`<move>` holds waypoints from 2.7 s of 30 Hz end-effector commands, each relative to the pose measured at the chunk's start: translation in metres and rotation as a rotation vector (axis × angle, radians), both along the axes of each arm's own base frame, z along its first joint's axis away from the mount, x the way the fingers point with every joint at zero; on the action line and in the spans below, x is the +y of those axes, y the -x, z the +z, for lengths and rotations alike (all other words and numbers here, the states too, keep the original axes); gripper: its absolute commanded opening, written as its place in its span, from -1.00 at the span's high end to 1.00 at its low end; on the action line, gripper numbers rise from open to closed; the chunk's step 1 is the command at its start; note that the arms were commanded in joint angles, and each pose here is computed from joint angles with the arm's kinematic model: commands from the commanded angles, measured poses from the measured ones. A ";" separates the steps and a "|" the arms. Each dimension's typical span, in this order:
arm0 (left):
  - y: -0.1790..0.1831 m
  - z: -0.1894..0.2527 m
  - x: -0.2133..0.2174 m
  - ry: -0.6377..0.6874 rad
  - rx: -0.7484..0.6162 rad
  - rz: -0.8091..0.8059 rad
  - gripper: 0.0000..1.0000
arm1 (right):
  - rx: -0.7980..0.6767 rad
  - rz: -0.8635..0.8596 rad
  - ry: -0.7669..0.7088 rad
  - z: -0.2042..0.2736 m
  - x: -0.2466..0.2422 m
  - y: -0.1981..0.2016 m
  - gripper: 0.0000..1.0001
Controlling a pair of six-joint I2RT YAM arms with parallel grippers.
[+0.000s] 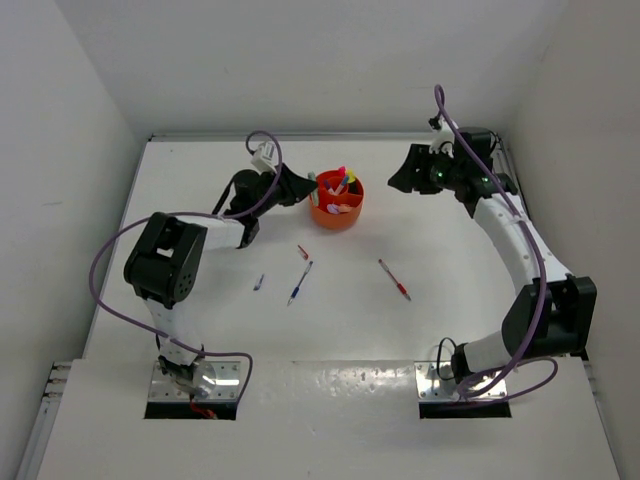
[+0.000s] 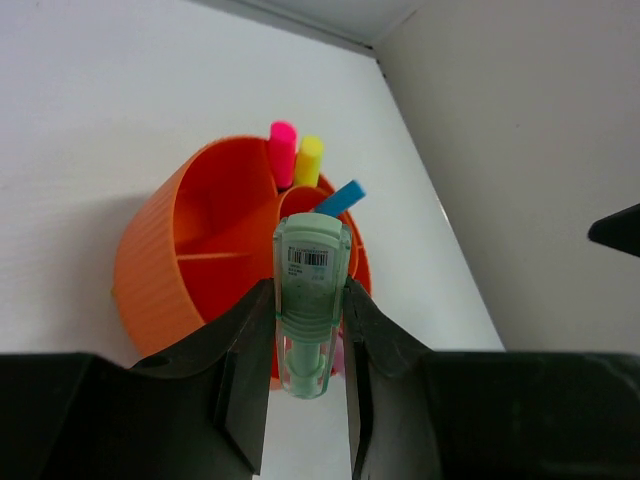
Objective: Sort the stationery into containers
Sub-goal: Place the pen in the storage box, then pick up the pen cap from the center of the board.
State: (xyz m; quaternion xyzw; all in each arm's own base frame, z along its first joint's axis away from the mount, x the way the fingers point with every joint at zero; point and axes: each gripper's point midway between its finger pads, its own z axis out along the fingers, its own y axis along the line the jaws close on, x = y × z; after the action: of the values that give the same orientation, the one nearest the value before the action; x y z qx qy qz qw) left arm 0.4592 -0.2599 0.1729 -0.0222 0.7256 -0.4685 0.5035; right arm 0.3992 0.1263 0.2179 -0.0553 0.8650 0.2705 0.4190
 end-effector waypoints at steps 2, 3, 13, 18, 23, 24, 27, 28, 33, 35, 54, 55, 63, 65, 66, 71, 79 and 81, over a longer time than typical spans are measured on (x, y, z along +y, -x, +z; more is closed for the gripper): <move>0.007 0.010 -0.003 -0.014 -0.042 0.001 0.84 | -0.030 0.015 -0.015 0.010 0.001 -0.004 -0.08; 0.007 0.008 -0.004 -0.016 -0.042 -0.002 0.83 | -0.031 0.016 -0.018 0.010 0.001 -0.005 -0.08; -0.006 0.011 -0.016 -0.036 -0.078 0.006 0.82 | -0.018 0.021 -0.019 0.004 0.001 0.001 -0.08; -0.014 0.005 -0.016 -0.055 -0.083 0.020 0.83 | -0.014 0.023 -0.019 0.003 0.000 0.002 -0.08; -0.018 -0.001 -0.016 -0.083 -0.092 0.020 0.78 | -0.011 0.026 -0.017 0.001 -0.001 0.002 -0.08; -0.018 -0.004 -0.015 -0.092 -0.088 0.022 0.73 | -0.009 0.028 -0.017 0.000 -0.001 0.002 -0.08; -0.020 -0.010 -0.015 -0.117 -0.087 0.022 0.56 | -0.004 0.036 -0.023 -0.001 0.000 0.002 -0.08; -0.020 -0.011 -0.015 -0.122 -0.086 0.022 0.54 | -0.005 0.037 -0.023 -0.001 0.001 0.002 -0.08; -0.015 -0.011 -0.016 -0.140 -0.091 0.008 0.27 | -0.008 0.046 -0.027 0.000 0.002 0.002 -0.08; -0.014 -0.010 -0.017 -0.141 -0.091 0.006 0.11 | -0.004 0.051 -0.022 -0.001 0.002 0.003 -0.08; -0.005 0.083 0.071 -0.669 -0.254 0.016 -0.06 | 0.199 0.218 0.345 -0.086 -0.018 0.088 0.15; -0.001 0.078 0.086 -0.711 -0.272 -0.004 -0.08 | 0.177 0.239 0.383 -0.088 -0.020 0.092 0.15; 0.130 0.007 0.102 -1.089 -0.542 -0.876 -0.10 | 0.193 0.311 0.398 -0.099 -0.017 0.116 0.12; 0.145 -0.005 0.102 -1.109 -0.594 -0.983 -0.04 | 0.195 0.315 0.397 -0.096 -0.018 0.115 0.12; 0.149 -0.010 0.102 -1.137 -0.661 -1.041 -0.03 | 0.198 0.319 0.396 -0.093 -0.018 0.115 0.12; 0.154 -0.037 0.081 -1.174 -0.809 -1.185 0.09 | 0.190 0.293 0.371 -0.083 -0.022 0.108 0.11; 0.159 -0.088 0.040 -1.216 -0.886 -1.388 0.14 | 0.195 0.265 0.367 -0.075 -0.033 0.106 0.12; 0.157 -0.097 0.035 -1.250 -0.900 -1.424 0.14 | 0.195 0.257 0.366 -0.073 -0.035 0.105 0.11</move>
State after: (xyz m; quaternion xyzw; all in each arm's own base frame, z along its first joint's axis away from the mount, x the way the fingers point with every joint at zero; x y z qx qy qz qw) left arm 0.2961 -0.2152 0.0808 0.8214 0.4769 -0.1840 0.2531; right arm 0.2851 0.0907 0.1212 -0.2054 0.9335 0.1610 0.2459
